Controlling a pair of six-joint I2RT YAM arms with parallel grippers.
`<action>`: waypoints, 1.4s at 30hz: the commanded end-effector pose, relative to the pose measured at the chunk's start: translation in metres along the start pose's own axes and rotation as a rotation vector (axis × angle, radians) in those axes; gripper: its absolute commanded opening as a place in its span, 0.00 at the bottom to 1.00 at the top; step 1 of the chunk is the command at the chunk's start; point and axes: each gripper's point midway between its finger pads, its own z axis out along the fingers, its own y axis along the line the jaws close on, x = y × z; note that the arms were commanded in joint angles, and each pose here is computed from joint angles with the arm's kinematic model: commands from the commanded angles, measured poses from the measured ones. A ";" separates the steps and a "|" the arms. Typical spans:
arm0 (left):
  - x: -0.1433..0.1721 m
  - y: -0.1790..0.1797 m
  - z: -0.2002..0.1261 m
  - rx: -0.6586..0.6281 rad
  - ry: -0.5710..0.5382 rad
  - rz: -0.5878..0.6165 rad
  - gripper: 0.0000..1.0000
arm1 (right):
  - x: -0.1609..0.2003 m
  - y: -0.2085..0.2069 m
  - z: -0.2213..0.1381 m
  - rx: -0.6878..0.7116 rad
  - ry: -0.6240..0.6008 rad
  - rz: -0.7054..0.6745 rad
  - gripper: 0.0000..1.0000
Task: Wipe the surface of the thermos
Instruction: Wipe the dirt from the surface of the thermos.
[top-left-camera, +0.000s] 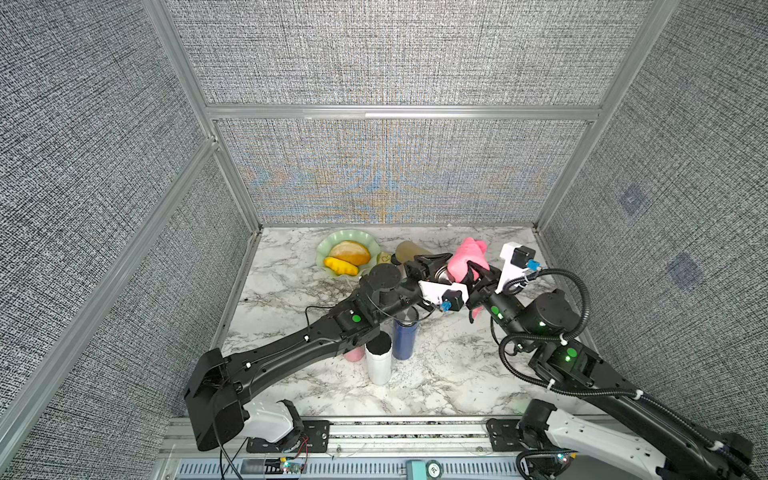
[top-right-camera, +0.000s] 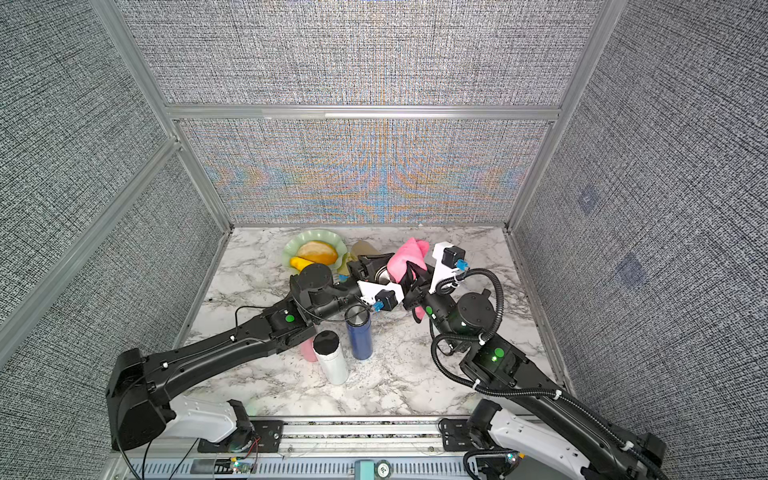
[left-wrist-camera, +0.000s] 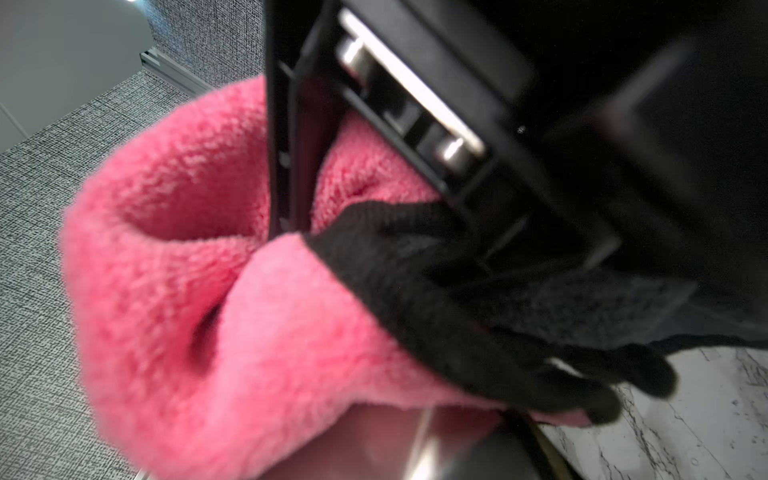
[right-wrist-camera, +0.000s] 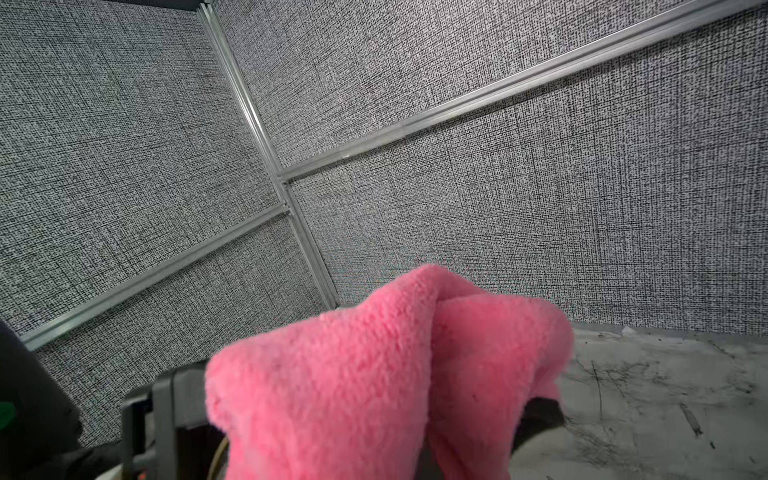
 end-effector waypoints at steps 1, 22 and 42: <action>-0.034 0.048 -0.001 -0.196 -0.126 0.018 0.00 | 0.037 0.010 -0.006 -0.089 0.143 -0.008 0.00; -0.027 0.020 -0.008 -0.109 -0.176 0.115 0.00 | 0.028 0.036 -0.025 -0.282 0.097 0.020 0.00; -0.001 0.024 0.011 -0.166 -0.076 0.170 0.00 | 0.027 0.047 -0.031 -0.362 0.080 0.051 0.00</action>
